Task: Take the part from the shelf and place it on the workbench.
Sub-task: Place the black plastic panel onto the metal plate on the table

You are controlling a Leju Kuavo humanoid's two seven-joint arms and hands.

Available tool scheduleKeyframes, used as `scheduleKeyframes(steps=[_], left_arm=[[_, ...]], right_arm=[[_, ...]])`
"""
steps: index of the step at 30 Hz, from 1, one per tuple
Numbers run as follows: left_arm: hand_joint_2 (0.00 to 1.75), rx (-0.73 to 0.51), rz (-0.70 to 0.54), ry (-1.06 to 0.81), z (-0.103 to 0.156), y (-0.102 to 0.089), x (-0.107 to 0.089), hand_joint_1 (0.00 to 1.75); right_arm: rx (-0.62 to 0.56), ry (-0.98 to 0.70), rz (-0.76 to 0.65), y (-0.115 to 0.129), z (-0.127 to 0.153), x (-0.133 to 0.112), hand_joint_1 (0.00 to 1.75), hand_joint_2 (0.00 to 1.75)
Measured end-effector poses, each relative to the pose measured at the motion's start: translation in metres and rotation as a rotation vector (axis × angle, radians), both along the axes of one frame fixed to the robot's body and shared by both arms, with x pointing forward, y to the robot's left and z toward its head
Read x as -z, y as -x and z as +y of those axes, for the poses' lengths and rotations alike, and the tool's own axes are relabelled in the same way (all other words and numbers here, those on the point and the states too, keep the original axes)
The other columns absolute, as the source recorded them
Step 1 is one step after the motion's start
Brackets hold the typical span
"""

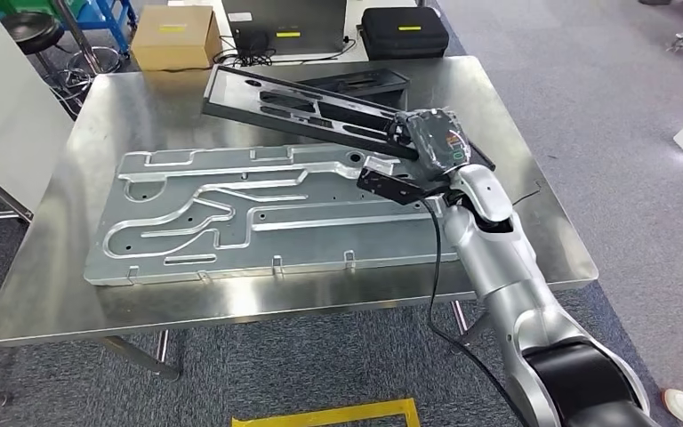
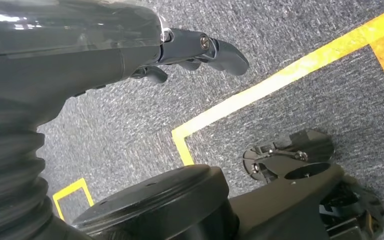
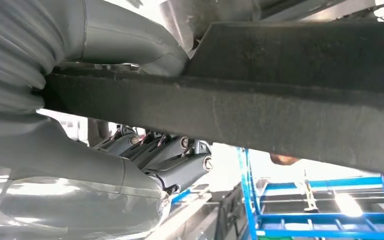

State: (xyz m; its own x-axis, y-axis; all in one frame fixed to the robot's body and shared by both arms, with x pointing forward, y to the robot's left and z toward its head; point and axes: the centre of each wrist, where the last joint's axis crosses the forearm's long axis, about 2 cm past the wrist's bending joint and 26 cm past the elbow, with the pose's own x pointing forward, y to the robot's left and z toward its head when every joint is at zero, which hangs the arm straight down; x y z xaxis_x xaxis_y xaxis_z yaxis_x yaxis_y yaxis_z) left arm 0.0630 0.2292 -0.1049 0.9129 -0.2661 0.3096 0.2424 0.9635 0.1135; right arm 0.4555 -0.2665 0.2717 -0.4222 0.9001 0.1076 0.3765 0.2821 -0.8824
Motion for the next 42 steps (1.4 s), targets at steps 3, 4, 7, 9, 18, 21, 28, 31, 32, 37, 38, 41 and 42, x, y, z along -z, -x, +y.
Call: scheduleKeyframes(steps=[3,4,7,9,18,21,28,31,32,37,38,41,42], left_arm=[[1.75,0.008,0.002,0.003,0.0,0.0,0.0,0.0],[1.75,0.01,0.002,0.004,0.0,0.0,0.0,0.0],[1.75,0.024,0.002,0.004,0.0,-0.001,0.0,0.0],[1.75,0.036,0.004,0.004,0.0,-0.003,0.0,0.0],[1.75,0.061,-0.003,0.003,0.002,-0.01,-0.001,0.0],[1.75,0.065,-0.01,0.005,0.002,-0.015,-0.002,0.0],[0.0,0.077,0.04,0.016,0.003,-0.009,-0.001,0.0],[0.0,0.073,0.052,0.023,0.003,-0.005,0.0,0.0],[0.0,0.073,0.055,0.023,0.003,-0.004,0.0,0.0],[0.0,0.067,0.063,0.018,0.003,0.0,0.001,0.0],[0.0,0.064,0.066,0.016,0.003,0.0,0.001,0.0],[0.0,0.053,0.085,-0.001,0.004,0.0,0.001,0.0],[0.0,0.051,0.091,-0.005,0.004,0.0,0.001,0.0]], right_arm=[[0.022,0.042,0.04,0.001,0.005,0.015,1.4,1.75],[0.028,0.055,0.057,0.002,0.006,0.021,1.4,1.75],[0.052,0.083,0.089,0.004,0.007,0.032,1.4,1.75],[0.065,0.098,0.1,0.005,0.008,0.037,1.4,1.75],[0.089,0.159,0.137,0.007,-0.007,0.051,0.7,0.87],[0.095,0.183,0.153,0.008,-0.014,0.056,0.0,0.0],[0.101,0.207,0.177,0.009,-0.019,0.062,0.0,0.0],[0.103,0.207,0.179,0.009,-0.018,0.064,0.0,0.0],[0.098,0.206,0.18,0.009,-0.016,0.065,0.0,0.0],[0.079,0.204,0.203,0.011,-0.008,0.073,0.0,0.0],[0.079,0.205,0.203,0.011,-0.008,0.072,0.0,0.0],[0.076,0.203,0.201,0.01,-0.008,0.071,0.0,0.0],[0.072,0.197,0.203,0.01,-0.008,0.071,0.0,0.0]])
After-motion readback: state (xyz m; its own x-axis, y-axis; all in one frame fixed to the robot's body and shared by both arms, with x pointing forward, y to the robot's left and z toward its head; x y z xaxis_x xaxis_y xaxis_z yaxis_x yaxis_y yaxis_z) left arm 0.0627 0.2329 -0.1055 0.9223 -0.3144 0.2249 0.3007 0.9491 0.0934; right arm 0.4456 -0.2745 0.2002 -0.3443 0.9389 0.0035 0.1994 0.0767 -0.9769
